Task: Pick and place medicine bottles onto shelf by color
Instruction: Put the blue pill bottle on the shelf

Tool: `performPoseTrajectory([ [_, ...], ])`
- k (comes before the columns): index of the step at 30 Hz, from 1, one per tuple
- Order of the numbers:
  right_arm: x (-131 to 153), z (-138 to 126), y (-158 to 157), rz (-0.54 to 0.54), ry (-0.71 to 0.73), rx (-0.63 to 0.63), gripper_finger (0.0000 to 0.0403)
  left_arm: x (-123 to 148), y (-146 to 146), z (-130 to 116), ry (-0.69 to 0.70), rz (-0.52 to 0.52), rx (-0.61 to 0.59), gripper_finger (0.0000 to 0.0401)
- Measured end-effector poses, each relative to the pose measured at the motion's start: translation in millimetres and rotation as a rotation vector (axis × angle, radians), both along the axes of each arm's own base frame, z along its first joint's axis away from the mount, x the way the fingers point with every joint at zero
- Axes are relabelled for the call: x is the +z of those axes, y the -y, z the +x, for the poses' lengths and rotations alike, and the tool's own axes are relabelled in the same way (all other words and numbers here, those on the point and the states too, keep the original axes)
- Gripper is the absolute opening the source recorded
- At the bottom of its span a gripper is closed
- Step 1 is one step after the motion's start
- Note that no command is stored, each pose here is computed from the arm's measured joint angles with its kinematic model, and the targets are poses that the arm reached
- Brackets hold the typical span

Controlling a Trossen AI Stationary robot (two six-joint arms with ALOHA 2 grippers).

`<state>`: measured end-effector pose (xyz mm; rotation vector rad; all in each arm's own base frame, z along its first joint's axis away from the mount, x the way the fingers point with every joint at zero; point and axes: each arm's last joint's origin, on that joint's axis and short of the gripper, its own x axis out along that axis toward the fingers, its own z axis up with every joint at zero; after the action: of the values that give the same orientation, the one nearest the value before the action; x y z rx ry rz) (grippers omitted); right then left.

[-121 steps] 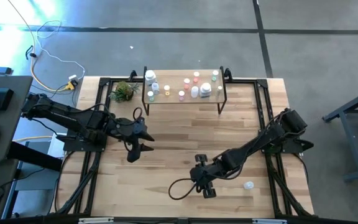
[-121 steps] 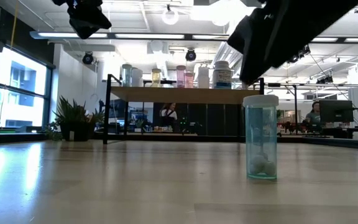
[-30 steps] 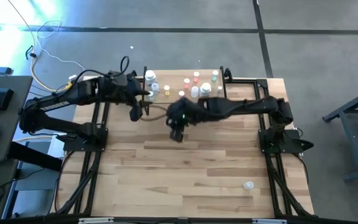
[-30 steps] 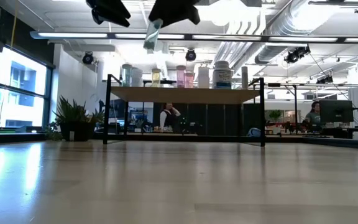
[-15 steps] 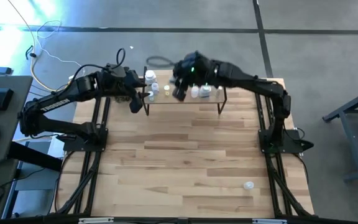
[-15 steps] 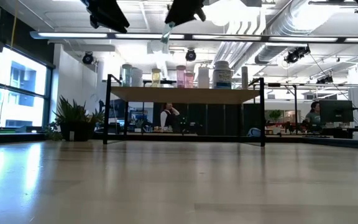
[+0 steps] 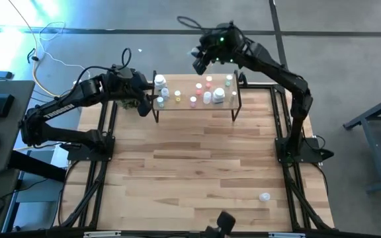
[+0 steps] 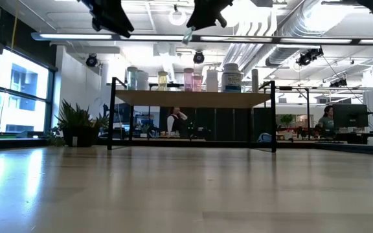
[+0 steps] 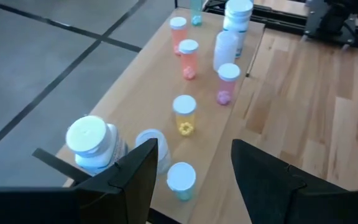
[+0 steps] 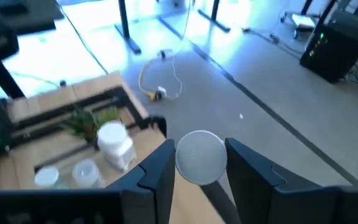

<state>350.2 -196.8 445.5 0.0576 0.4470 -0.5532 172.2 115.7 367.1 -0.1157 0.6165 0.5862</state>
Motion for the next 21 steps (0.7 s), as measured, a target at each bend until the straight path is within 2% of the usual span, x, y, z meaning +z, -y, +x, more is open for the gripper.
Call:
performPoseTrajectory([
  [5,2,-1,9,0.021,0.056,0.035,0.0119,0,-4,-3,0.000,0.000,0.023,0.0195],
  [14,-30,20,24,0.099,0.000,0.098,0.0119,0,-10,-7,0.010,-0.012,0.069,0.0195],
  [21,-53,27,23,0.213,-0.093,0.121,0.0119,0,-13,-9,0.016,-0.021,0.099,0.0195],
])
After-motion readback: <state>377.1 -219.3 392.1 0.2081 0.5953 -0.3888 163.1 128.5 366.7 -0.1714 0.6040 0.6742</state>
